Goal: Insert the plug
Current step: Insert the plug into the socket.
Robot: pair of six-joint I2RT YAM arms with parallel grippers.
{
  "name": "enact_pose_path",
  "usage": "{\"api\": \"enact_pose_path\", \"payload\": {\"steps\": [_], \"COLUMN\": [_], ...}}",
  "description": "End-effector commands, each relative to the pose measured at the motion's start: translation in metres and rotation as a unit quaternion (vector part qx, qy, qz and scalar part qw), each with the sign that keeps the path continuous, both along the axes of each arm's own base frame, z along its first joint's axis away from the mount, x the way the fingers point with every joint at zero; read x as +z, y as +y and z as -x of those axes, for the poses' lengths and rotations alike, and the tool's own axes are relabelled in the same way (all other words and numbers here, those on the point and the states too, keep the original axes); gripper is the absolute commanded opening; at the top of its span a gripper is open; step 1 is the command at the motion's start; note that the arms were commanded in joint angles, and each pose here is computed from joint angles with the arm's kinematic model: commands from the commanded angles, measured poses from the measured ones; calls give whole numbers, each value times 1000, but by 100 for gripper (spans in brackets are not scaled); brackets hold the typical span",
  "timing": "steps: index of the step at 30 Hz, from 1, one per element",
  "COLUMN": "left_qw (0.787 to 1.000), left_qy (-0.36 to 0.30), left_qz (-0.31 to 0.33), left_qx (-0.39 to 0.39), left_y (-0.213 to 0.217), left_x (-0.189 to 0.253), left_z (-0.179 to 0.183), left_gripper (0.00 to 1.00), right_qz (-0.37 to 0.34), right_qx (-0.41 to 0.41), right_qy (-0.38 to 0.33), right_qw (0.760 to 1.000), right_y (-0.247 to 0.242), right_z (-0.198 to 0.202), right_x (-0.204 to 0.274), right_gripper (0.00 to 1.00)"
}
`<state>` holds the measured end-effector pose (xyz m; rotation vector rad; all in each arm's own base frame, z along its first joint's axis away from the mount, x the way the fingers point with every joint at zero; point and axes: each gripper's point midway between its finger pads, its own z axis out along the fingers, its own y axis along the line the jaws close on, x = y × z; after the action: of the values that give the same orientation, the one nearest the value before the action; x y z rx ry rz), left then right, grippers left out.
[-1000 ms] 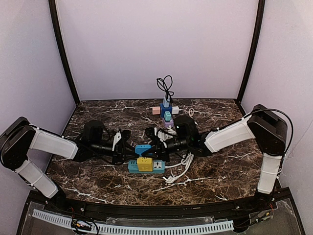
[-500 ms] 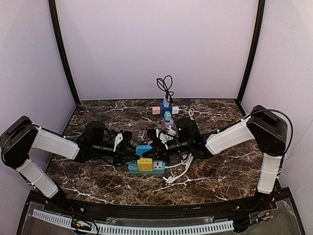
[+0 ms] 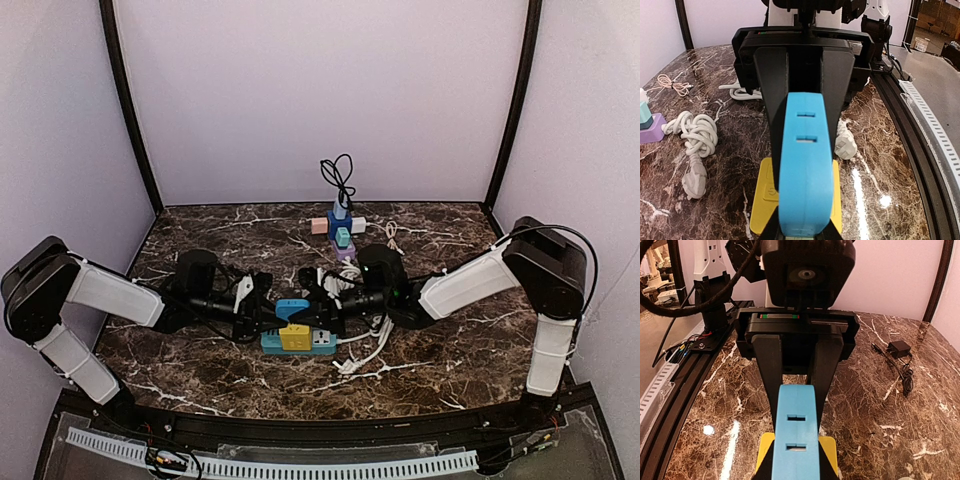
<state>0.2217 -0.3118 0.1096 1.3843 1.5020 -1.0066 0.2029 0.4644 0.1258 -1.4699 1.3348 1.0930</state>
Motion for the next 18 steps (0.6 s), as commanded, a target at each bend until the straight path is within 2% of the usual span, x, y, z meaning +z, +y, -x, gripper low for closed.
{"api": "enact_pose_path", "payload": {"steps": [1, 6, 8, 11, 18], "left_qw": [1000, 1000, 1000, 1000, 1000], "left_qy": [4, 4, 4, 3, 2], "left_qz": [-6, -4, -3, 5, 8], "left_qx": [-5, -7, -7, -10, -7], "left_y": [0, -1, -1, -2, -3], "left_x": [-6, -4, -3, 2, 15], "left_z": [3, 3, 3, 4, 2], "left_gripper": [15, 12, 14, 23, 31], "right_qz": [122, 144, 154, 166, 185], "right_qx": [2, 5, 5, 4, -7], "right_qy": [69, 91, 101, 106, 115], "right_qw": [990, 985, 983, 980, 976], "right_y": [-24, -33, -35, -36, -45], "right_z": [23, 22, 21, 21, 24], "right_x": [-80, -91, -97, -102, -119], "right_gripper": [0, 0, 0, 0, 0]}}
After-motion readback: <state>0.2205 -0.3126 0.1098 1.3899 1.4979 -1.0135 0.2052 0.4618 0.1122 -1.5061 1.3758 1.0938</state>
